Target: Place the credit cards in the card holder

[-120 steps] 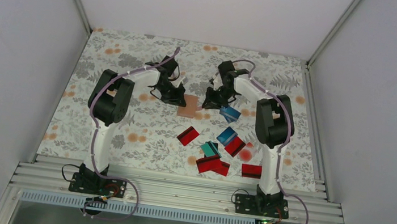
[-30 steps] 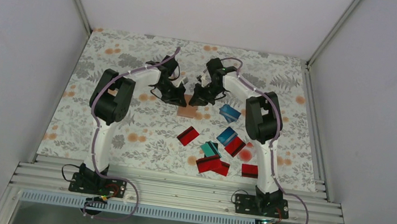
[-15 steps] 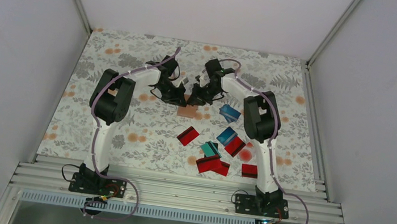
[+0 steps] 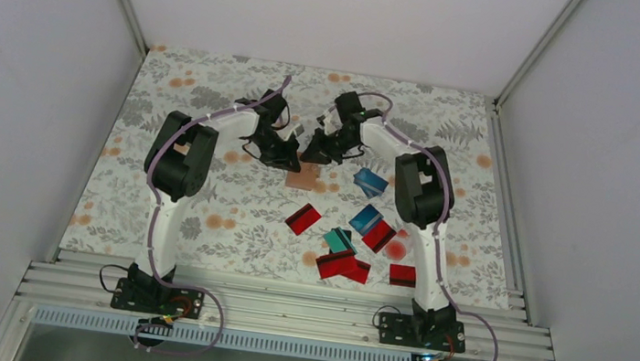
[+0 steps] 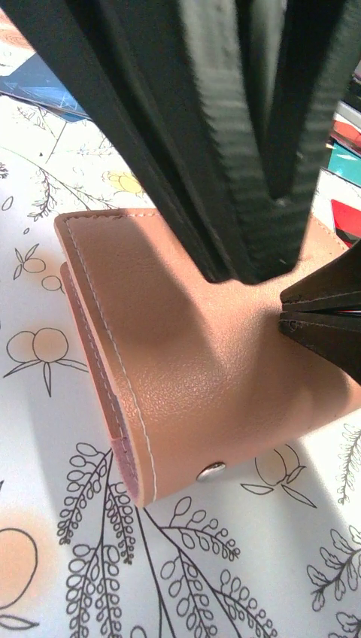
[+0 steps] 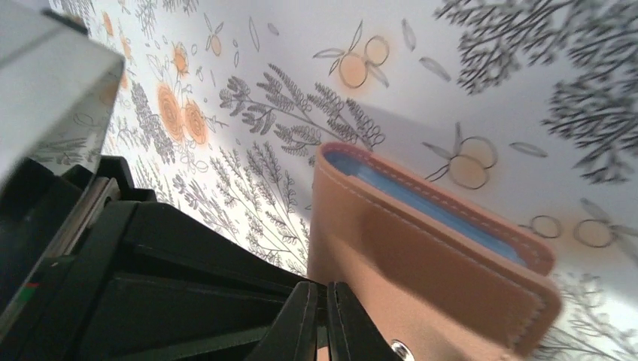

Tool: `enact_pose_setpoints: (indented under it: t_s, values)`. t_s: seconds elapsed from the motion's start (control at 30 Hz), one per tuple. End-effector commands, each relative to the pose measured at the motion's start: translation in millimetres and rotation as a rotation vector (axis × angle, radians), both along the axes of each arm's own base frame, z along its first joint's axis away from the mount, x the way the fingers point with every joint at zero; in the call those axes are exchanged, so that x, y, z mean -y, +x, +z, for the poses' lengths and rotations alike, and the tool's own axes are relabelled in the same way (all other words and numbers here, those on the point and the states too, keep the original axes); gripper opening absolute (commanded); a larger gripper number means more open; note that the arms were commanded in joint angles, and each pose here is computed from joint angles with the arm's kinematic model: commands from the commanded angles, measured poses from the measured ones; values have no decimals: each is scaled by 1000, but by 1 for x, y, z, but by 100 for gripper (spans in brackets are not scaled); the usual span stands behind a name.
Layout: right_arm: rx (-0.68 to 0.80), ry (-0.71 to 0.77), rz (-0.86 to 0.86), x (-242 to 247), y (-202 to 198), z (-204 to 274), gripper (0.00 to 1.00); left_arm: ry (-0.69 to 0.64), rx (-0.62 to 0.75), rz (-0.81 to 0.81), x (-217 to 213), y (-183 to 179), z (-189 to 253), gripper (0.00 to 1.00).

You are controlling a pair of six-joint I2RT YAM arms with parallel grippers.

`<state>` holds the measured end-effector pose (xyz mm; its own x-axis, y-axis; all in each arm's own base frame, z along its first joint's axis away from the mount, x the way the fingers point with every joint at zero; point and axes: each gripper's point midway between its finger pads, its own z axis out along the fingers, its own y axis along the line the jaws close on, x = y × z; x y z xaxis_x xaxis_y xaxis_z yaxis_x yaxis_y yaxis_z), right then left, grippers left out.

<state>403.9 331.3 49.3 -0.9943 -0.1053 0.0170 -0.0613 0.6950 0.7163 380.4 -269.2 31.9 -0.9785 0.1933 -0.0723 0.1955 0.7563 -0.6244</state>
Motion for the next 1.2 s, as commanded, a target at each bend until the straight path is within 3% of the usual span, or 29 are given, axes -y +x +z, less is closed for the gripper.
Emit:
enact_pose_setpoints:
  t_s: [0.0, 0.73, 0.93, 1.17]
  values:
    - [90, 49, -7, 10, 20, 31, 4, 54, -7, -14, -5, -5, -9, 2]
    - [21, 0, 67, 31, 1, -46, 4, 90, 32, 33, -2, 4, 22, 4]
    - [8, -3, 73, 33, -2, -50, 4, 45, 54, 52, 11, 8, 48, 25]
    - [4, 1, 86, 34, -5, -52, 4, -7, 36, 56, 29, 7, 55, 29]
